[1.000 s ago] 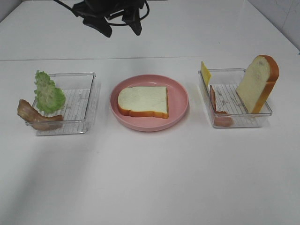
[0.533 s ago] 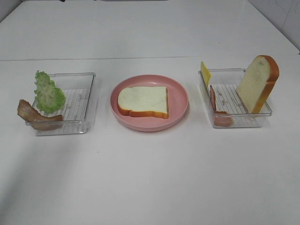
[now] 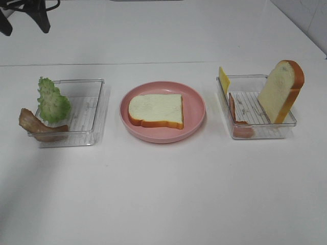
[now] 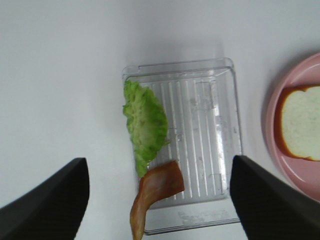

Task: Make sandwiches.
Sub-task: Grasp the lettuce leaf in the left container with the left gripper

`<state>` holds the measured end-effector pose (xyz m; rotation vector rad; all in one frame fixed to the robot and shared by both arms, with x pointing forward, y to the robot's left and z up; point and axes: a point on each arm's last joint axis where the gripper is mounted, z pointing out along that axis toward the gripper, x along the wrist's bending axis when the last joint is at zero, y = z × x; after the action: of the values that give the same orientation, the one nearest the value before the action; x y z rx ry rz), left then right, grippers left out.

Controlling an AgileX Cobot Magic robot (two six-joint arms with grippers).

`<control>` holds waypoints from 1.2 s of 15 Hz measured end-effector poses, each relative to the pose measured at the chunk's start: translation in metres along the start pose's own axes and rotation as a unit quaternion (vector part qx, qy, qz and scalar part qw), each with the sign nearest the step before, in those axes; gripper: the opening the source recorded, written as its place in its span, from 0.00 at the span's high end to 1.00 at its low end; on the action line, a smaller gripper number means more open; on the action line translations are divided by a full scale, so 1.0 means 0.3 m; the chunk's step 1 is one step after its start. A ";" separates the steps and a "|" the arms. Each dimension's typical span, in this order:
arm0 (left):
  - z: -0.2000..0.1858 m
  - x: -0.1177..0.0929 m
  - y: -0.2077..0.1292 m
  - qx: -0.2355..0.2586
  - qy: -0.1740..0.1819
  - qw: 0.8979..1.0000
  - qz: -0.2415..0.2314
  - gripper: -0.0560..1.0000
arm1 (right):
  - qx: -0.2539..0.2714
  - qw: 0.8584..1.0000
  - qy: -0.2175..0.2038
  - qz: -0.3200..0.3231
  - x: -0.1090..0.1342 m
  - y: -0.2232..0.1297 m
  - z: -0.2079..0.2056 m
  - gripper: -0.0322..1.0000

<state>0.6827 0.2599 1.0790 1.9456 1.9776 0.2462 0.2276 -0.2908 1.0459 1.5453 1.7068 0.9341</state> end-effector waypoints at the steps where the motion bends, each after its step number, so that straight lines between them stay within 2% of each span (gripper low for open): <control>1: 0.021 0.023 -0.001 0.008 0.006 1.000 -0.006 0.25 | 0.000 1.000 0.000 0.000 0.000 0.000 0.000 0.22; 11: 0.379 0.080 -0.044 0.120 0.024 0.992 -0.018 0.26 | 0.000 1.000 0.000 0.000 0.000 0.000 0.000 0.22; 16: 0.440 0.088 -0.060 0.140 0.027 0.990 -0.019 0.28 | 0.000 1.000 0.000 0.000 0.000 0.000 0.000 0.22; 18: 0.440 0.089 -0.059 0.140 0.028 0.990 -0.018 0.34 | 0.000 1.000 0.000 0.000 0.000 0.000 0.000 0.22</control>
<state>0.7149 0.2694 0.9473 2.0861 2.1812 0.0123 0.2276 -0.2908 1.0459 1.5453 1.7068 0.9341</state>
